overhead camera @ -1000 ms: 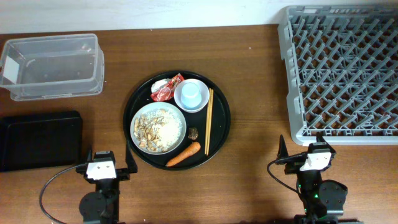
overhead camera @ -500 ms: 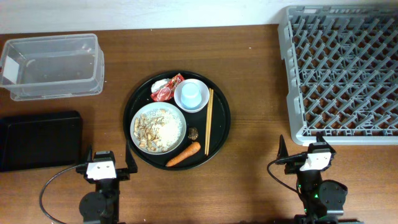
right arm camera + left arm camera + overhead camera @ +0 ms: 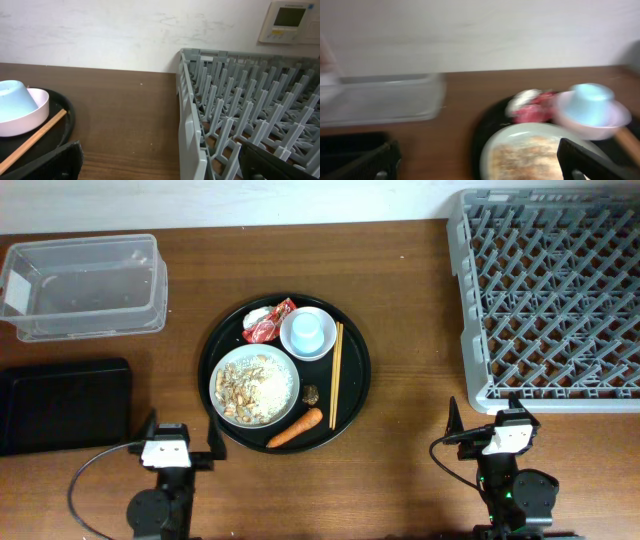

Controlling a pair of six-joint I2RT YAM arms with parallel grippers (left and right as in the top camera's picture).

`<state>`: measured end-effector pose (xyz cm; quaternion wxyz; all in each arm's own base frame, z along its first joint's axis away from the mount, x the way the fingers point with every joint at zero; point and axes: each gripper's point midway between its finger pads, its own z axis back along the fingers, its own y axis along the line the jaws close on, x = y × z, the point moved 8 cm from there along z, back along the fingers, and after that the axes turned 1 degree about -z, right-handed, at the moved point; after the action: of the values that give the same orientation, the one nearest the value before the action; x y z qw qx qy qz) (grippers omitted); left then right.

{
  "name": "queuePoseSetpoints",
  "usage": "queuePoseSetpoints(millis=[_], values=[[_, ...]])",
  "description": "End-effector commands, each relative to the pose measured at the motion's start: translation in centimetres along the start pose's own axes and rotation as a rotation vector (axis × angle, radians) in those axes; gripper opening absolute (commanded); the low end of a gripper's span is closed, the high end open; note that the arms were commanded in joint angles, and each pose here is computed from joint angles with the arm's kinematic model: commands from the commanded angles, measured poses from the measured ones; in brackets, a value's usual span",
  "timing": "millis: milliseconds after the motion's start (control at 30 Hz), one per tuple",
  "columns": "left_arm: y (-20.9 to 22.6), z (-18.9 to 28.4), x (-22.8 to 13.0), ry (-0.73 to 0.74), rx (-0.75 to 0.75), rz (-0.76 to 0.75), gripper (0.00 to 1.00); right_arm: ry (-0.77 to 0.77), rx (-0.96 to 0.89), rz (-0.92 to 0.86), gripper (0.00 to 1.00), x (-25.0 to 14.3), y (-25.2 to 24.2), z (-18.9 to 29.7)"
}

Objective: Sort waste into correct bins and load items into the dishwasher rack
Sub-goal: 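Move the left gripper over the white plate of rice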

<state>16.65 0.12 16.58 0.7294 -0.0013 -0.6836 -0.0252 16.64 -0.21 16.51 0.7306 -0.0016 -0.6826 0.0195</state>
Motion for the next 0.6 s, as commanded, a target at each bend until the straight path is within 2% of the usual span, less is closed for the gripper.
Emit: queuePoseSetpoints(millis=[0, 33, 167, 267, 567], values=[[-4.3, 1.2, 1.2, -0.06, -0.498, 0.087, 0.99, 0.002, -0.001, -0.004, 0.98, -0.2, 0.0, 0.0], [-4.7, 1.5, 1.5, -0.08, -0.551, 0.077, 0.99, 0.002, -0.001, -0.004, 0.98, -0.2, 0.0, 0.0], [-5.1, 2.0, 3.4, -0.197, -0.604, 0.028, 0.99, 0.002, -0.002, -0.004, 0.98, -0.2, 0.0, 0.0], [-5.2, 2.6, 5.0, -0.259, -0.632, 0.076, 0.99, 0.002, -0.002, -0.004, 0.98, -0.2, 0.0, 0.0], [-5.2, 3.2, 6.8, -0.267, -0.635, 0.092, 0.99, 0.002, -0.002, -0.004, 0.98, -0.2, 0.0, 0.0]])
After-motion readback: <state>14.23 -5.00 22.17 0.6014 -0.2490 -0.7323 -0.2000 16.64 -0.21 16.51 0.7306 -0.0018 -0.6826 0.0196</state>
